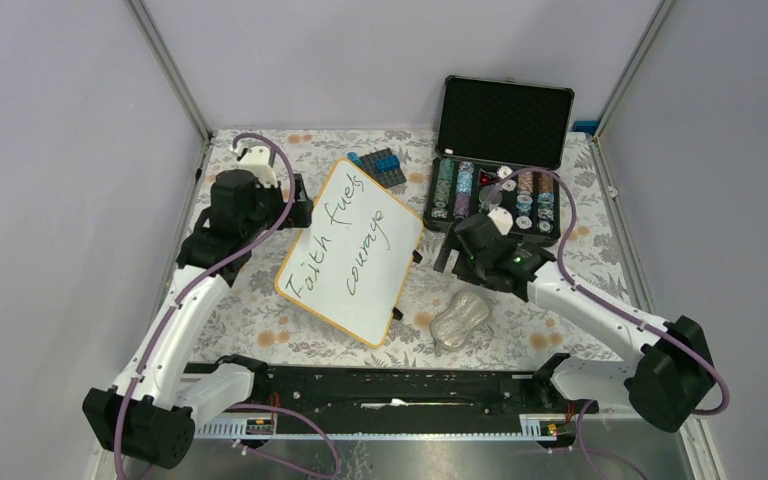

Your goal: Erase the whiteboard

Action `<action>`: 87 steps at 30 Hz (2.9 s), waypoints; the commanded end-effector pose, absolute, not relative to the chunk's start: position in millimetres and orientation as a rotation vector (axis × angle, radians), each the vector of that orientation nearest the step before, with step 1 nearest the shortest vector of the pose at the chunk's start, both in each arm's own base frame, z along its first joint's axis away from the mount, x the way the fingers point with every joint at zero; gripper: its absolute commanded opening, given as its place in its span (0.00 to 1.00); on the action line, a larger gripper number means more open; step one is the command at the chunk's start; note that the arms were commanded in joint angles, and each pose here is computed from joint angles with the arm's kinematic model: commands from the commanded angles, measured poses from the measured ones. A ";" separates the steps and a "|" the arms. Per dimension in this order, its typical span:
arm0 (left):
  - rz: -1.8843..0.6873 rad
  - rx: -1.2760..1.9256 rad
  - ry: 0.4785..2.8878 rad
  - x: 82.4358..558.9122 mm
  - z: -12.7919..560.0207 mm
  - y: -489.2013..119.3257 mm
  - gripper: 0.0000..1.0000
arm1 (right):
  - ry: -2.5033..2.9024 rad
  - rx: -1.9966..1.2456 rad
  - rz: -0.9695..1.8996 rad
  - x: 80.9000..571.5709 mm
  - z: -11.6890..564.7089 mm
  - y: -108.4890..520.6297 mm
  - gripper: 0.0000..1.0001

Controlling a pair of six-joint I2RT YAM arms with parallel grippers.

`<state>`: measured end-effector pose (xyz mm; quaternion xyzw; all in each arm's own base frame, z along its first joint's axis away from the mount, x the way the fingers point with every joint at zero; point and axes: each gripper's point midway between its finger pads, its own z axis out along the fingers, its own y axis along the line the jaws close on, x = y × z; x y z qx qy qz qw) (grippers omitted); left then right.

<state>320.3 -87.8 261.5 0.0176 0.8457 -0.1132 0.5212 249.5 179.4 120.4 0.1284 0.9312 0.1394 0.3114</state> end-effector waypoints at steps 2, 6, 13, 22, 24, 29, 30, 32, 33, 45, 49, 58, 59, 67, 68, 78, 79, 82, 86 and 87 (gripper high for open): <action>-0.280 0.049 1.990 326.7 265.9 -89.2 0.99 | 2.474 0.727 0.255 227.8 87.1 177.7 1.00; -0.313 0.058 1.969 324.7 266.9 -93.6 0.99 | 2.486 0.818 0.203 211.9 63.9 172.8 1.00; -0.345 0.065 1.950 321.7 268.6 -97.3 0.99 | 2.483 0.806 0.146 209.2 49.7 171.6 1.00; -0.367 0.071 1.944 319.4 268.5 -100.1 0.99 | 2.496 0.823 0.002 198.5 21.2 179.7 0.96; -0.373 0.073 1.942 319.4 268.6 -101.0 0.99 | 2.507 0.793 -0.041 199.5 15.4 184.0 0.94; -0.372 0.072 1.943 318.6 267.7 -100.6 0.99 | 2.539 0.777 -0.151 196.4 -5.5 184.0 0.79; -0.371 0.072 1.944 318.3 267.0 -100.5 0.99 | 2.543 0.771 -0.172 195.3 -9.3 181.9 0.72; -0.375 0.073 1.943 317.6 267.1 -101.0 0.99 | 2.548 0.757 -0.218 193.0 -15.4 176.1 0.62; -0.375 0.073 1.944 317.6 266.6 -100.8 0.99 | 2.548 0.750 -0.238 191.9 -17.0 173.3 0.56; -0.389 0.064 1.959 319.2 261.5 -103.0 0.99 | 2.449 0.358 -0.068 223.4 36.7 182.8 0.03; -0.439 0.074 1.972 320.0 258.6 -110.8 0.99 | 2.361 -0.002 0.238 232.4 64.4 219.8 0.04; -0.514 0.098 2.004 320.2 250.3 -121.1 0.86 | 2.109 -0.279 0.628 236.4 128.3 277.0 0.00; -0.517 0.093 2.011 320.2 249.3 -121.5 0.84 | 2.113 -0.290 0.629 238.6 131.5 281.8 0.00; -0.496 0.089 2.094 309.0 233.4 -117.4 0.69 | 2.027 -0.339 0.619 260.0 153.2 297.7 0.00; -0.481 0.088 2.100 307.8 229.7 -115.0 0.67 | 2.023 -0.348 0.612 264.9 154.9 299.2 0.00; -0.458 0.124 2.092 306.6 220.7 -113.1 0.51 | 2.034 -0.346 0.703 314.1 167.7 304.5 0.00; -0.460 0.126 2.096 307.1 219.5 -113.7 0.49 | 2.030 -0.335 0.699 318.5 169.6 303.7 0.00; -0.478 0.137 2.100 307.5 217.7 -117.0 0.46 | 2.011 -0.310 0.687 330.7 175.6 300.8 0.00; -0.491 0.151 2.101 308.1 216.8 -119.3 0.39 | 2.004 -0.321 0.587 354.6 173.8 297.2 0.00; -0.488 0.152 2.101 308.2 216.7 -119.0 0.38 | 2.009 -0.333 0.536 362.2 170.4 295.3 0.00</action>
